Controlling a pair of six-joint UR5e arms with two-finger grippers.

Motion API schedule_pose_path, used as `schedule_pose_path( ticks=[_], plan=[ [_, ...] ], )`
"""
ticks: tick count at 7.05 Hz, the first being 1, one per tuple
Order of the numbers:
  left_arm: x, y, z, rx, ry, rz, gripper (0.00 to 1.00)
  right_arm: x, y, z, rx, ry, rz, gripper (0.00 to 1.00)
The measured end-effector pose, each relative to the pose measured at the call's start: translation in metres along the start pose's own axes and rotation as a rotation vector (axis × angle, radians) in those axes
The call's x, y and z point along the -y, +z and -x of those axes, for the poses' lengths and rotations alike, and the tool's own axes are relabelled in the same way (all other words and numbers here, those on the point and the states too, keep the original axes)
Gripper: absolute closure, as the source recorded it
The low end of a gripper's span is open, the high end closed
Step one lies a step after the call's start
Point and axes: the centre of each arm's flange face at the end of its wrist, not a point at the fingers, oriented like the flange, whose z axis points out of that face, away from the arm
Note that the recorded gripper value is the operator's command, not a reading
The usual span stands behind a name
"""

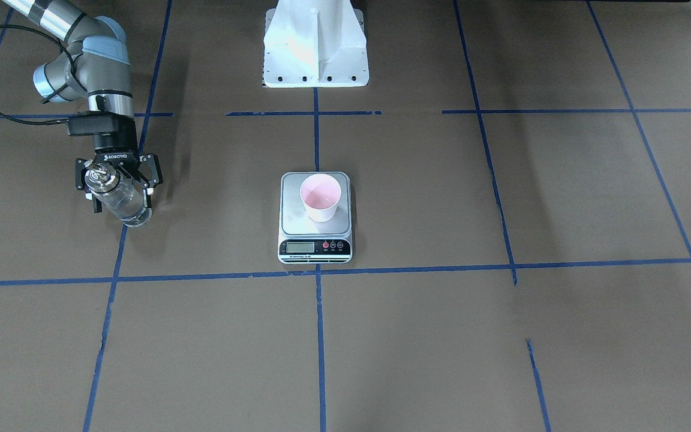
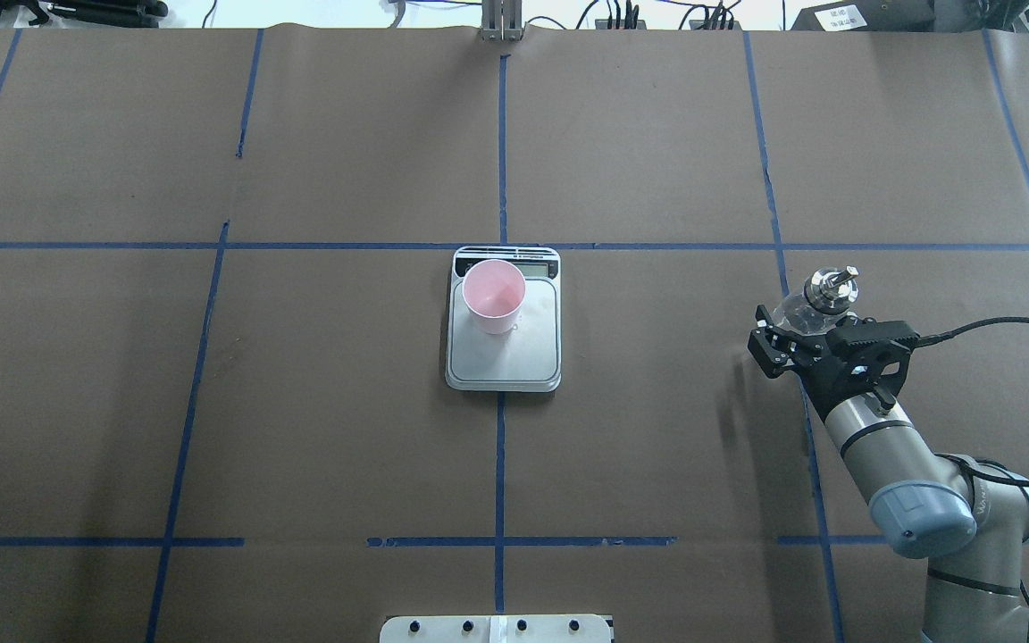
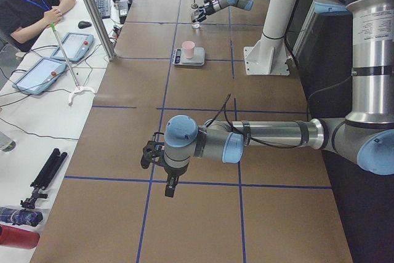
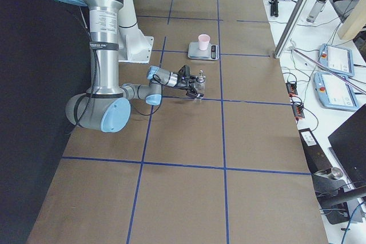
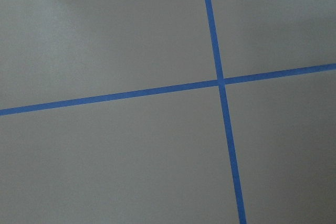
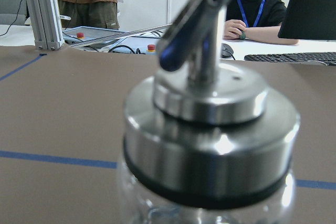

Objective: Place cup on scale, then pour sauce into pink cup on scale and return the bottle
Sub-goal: 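Close the right gripper around the glass sauce bottle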

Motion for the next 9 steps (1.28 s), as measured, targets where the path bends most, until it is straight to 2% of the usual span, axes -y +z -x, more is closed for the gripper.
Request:
schedule_pose_path(
  ticks=[1, 4, 5, 6, 7, 8, 9],
  plan=[
    [0.0, 0.0, 0.0, 0.0, 0.0, 0.0, 0.0, 0.0, 0.0, 0.0, 0.0, 0.002, -0.001, 0.05],
    [0.0, 0.0, 0.0, 0.0, -0.001, 0.0, 0.0, 0.004, 0.0, 0.003, -0.001, 0.008, -0.015, 0.13],
    [0.0, 0.0, 0.0, 0.0, 0.0, 0.0, 0.0, 0.007, 0.001, 0.008, 0.0, 0.015, -0.025, 0.21],
    [0.0, 0.0, 0.0, 0.0, 0.0, 0.0, 0.0, 0.009, 0.001, 0.011, 0.0, 0.02, -0.036, 0.34],
    [0.0, 0.0, 0.0, 0.0, 0.0, 0.0, 0.0, 0.01, 0.001, 0.012, -0.002, 0.021, -0.044, 0.39],
    [0.0, 0.0, 0.0, 0.0, 0.001, 0.0, 0.0, 0.01, 0.001, 0.011, -0.006, 0.021, -0.05, 0.54],
    [0.0, 0.0, 0.0, 0.0, 0.001, 0.0, 0.0, 0.011, 0.001, 0.011, -0.01, 0.022, -0.059, 0.99]
  ],
)
